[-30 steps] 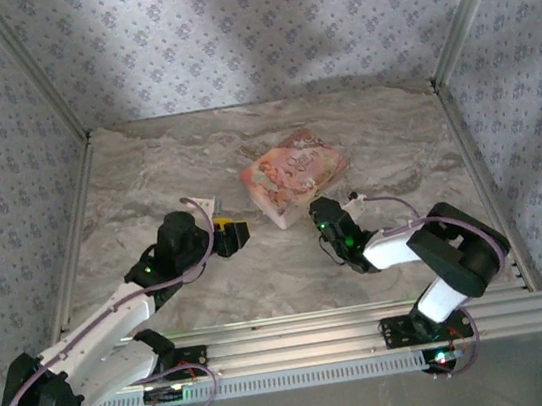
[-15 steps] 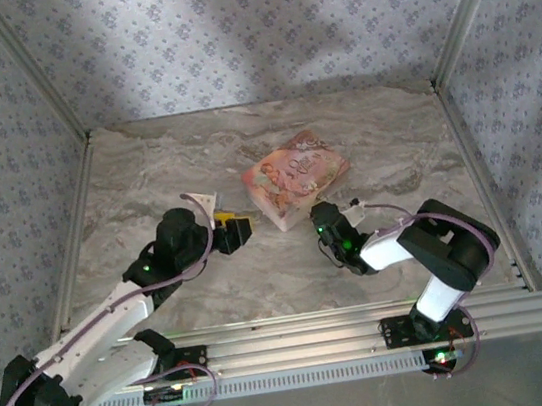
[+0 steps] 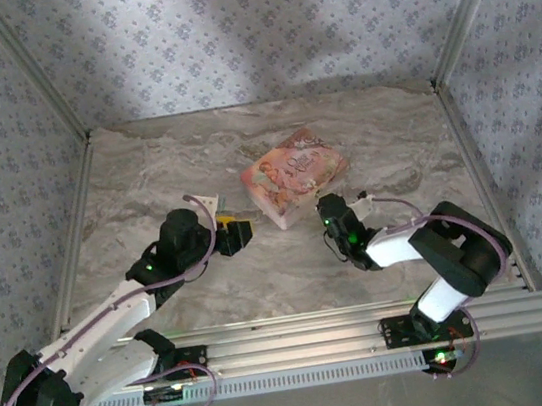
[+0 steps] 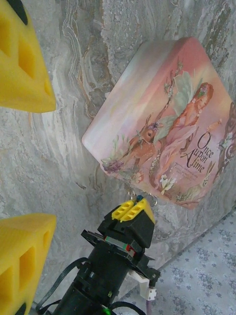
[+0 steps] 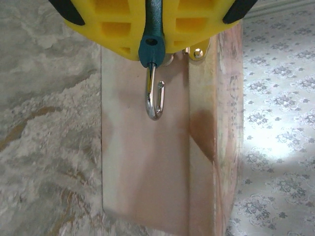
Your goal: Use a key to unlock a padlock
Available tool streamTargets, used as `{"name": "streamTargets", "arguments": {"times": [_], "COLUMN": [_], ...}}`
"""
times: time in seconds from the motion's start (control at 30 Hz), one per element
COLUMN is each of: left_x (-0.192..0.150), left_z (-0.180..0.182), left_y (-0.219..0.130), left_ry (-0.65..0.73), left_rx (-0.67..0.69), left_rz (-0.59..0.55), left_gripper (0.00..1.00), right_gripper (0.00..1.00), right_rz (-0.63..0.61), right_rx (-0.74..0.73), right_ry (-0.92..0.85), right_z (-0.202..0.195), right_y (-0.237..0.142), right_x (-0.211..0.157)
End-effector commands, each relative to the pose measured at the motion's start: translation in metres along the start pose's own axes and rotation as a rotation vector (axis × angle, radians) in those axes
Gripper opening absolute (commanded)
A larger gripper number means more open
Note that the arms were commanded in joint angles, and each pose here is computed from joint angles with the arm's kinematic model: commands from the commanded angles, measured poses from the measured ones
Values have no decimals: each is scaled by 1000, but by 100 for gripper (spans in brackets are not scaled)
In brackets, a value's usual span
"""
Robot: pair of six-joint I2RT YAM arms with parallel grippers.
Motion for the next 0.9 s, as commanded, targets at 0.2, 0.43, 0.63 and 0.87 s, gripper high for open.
{"name": "streamTargets", "arguments": {"times": [0.2,0.43,0.63,0.87], "left_x": [7,19,17,-3], "left_z": [7,23,33,47], "left_y": [-10,-31,-48,-62], "left_ry": [25,78,67,-8], "left_rx": [57,171,231,285], "left_rz": [18,57,90,114], "left_gripper": [58,66,68,70], "right_gripper": [0,0,0,0], "right_rz": [2,241,473,666], "right_rx": [-166,-257,-245,-172], "right_ry": [-367,-576,-708,-823], "right_z": [53,58,48,33], "right_y": [-61,-84,-84,-91], "right_x": [30,16,-26,-97]}}
Point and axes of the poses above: each hand's point on the last joint's axis, 136 mm out from that joint toward the fingers, its own y axis out along the fingers, its own z axis along the line the jaws close on, x = y × z, the point moved 5 cm from there along -y, back along the fingers, and after that the axes turned 8 degrees about y, right-handed, at the moved point
